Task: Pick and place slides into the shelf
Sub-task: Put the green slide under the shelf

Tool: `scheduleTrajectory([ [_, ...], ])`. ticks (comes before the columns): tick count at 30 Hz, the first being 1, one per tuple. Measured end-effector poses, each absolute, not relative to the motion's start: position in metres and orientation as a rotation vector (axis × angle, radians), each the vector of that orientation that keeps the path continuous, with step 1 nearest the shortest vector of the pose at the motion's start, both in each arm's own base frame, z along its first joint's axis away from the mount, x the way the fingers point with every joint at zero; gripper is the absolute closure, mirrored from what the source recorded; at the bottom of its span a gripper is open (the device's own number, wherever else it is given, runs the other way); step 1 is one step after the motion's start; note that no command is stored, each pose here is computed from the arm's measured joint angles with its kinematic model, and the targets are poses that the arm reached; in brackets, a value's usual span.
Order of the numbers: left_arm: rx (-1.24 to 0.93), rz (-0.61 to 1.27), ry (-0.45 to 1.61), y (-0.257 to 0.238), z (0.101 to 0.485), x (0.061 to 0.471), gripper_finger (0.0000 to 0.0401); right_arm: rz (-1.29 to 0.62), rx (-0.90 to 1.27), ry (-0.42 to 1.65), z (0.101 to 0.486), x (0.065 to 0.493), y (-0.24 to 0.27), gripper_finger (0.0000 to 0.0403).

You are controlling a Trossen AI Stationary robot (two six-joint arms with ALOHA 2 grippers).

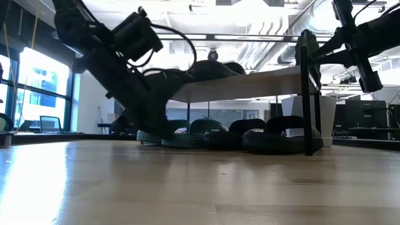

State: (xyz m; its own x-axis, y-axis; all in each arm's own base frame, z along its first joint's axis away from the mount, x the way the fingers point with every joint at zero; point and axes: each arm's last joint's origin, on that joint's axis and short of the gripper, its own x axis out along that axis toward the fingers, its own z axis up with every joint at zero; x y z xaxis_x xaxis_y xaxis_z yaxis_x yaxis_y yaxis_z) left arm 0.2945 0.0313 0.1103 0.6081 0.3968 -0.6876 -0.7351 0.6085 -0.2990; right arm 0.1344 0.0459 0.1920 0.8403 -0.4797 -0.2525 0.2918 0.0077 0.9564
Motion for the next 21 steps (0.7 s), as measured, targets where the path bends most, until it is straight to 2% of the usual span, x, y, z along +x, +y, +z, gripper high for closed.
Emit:
scheduleTrajectory([
  [21, -0.553, 0.747, 0.554, 0.0341, 0.1087, 0.3014, 0.0401, -0.609, 1.442, -0.164, 0.192, 0.1344, 0.0459, 0.0403],
])
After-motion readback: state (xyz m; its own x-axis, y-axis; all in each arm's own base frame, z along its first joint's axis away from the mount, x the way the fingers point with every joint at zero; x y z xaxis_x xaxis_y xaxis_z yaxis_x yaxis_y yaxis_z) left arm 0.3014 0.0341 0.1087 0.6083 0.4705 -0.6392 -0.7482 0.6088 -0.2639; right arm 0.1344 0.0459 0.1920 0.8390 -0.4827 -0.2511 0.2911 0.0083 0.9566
